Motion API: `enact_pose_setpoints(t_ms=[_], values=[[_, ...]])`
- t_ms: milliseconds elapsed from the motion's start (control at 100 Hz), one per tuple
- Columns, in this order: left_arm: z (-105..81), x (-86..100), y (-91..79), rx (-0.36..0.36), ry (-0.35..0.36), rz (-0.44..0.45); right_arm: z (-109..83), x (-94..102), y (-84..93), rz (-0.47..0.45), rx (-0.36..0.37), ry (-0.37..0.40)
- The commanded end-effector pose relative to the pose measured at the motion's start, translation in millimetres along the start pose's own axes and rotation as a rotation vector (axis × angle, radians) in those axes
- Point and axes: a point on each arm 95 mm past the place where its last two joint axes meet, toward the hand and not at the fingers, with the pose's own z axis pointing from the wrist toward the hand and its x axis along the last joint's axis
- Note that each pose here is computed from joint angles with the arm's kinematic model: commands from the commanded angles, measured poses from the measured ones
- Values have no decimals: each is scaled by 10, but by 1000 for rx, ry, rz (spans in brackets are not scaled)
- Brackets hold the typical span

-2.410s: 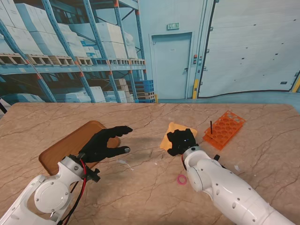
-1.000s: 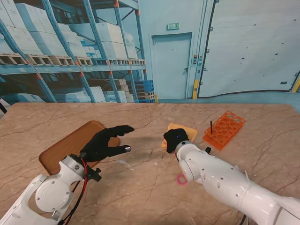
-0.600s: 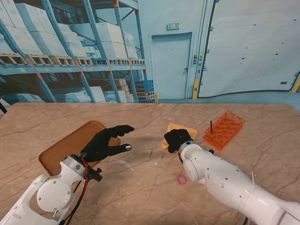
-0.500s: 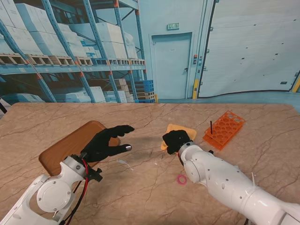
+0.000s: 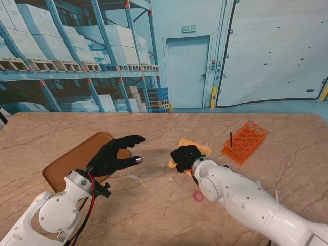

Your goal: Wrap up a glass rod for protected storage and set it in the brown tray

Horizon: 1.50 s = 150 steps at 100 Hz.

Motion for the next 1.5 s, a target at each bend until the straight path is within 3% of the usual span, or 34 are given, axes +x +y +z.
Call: enact_pose_setpoints(t_ms=[0, 840, 1200, 1490], values=[[-12, -2, 18, 0, -6, -7, -10, 131, -4, 15, 2, 43], [-41, -60, 3, 2, -8, -8, -17, 509, 118, 85, 80, 309], [-47, -74, 1, 5, -5, -9, -100, 574, 134, 79, 107, 402], [-52, -91, -2, 6, -5, -10, -159, 606, 129, 63, 175, 462]])
